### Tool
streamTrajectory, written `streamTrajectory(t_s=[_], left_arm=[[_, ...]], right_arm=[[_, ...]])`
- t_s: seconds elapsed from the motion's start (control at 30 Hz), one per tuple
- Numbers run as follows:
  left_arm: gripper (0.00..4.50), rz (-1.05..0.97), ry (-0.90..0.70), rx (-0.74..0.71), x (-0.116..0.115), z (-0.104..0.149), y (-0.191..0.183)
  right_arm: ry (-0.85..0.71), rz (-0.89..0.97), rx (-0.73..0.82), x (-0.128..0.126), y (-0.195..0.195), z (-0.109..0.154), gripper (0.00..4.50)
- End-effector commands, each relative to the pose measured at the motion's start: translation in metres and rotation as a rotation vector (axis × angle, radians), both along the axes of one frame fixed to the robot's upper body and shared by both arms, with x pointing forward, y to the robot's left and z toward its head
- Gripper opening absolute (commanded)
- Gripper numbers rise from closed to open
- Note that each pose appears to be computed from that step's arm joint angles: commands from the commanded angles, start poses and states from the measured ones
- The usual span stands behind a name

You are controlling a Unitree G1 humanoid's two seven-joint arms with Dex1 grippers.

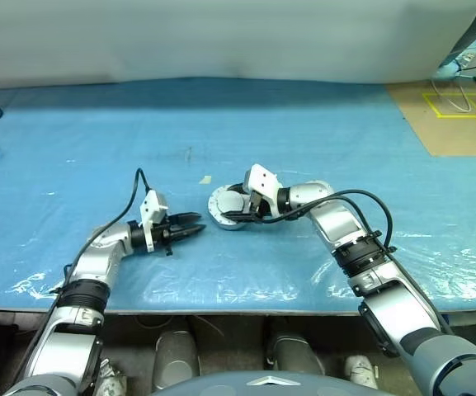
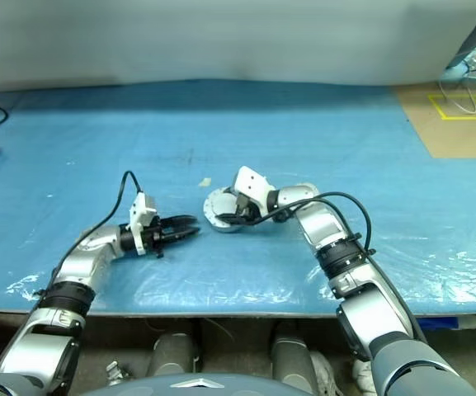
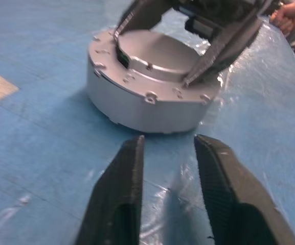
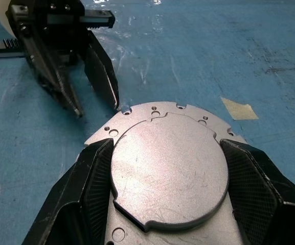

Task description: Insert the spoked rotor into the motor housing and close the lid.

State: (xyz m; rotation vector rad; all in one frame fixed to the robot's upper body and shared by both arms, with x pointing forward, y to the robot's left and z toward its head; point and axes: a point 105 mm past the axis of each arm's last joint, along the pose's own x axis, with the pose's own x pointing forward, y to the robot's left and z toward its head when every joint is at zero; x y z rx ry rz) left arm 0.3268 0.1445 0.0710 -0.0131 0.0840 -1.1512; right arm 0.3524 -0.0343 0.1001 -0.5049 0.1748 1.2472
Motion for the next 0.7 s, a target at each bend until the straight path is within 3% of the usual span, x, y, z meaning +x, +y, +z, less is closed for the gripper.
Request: streamTrajectory(t_s=[0.03,0.27,0.7], left_arm=[[0.16,0.022,-0.052,-0.052,0.009,0.020,0.005],[0.03,-0.009,-0.058,-0.074,0.016,0.024,-0.013],[0.03,-0.074,-0.017,-0.018,0.010,0.005,-0.032]], right_arm=[[0.033,-0.036,-0.062,-0.001,-0.010,-0.017,2.96],[0.033,-0.035,-0.045,-0.004,-0.005,-0.017,2.96],[0.028,-0.034,-0.043,-0.004,-0.004,-0.016,2.96]])
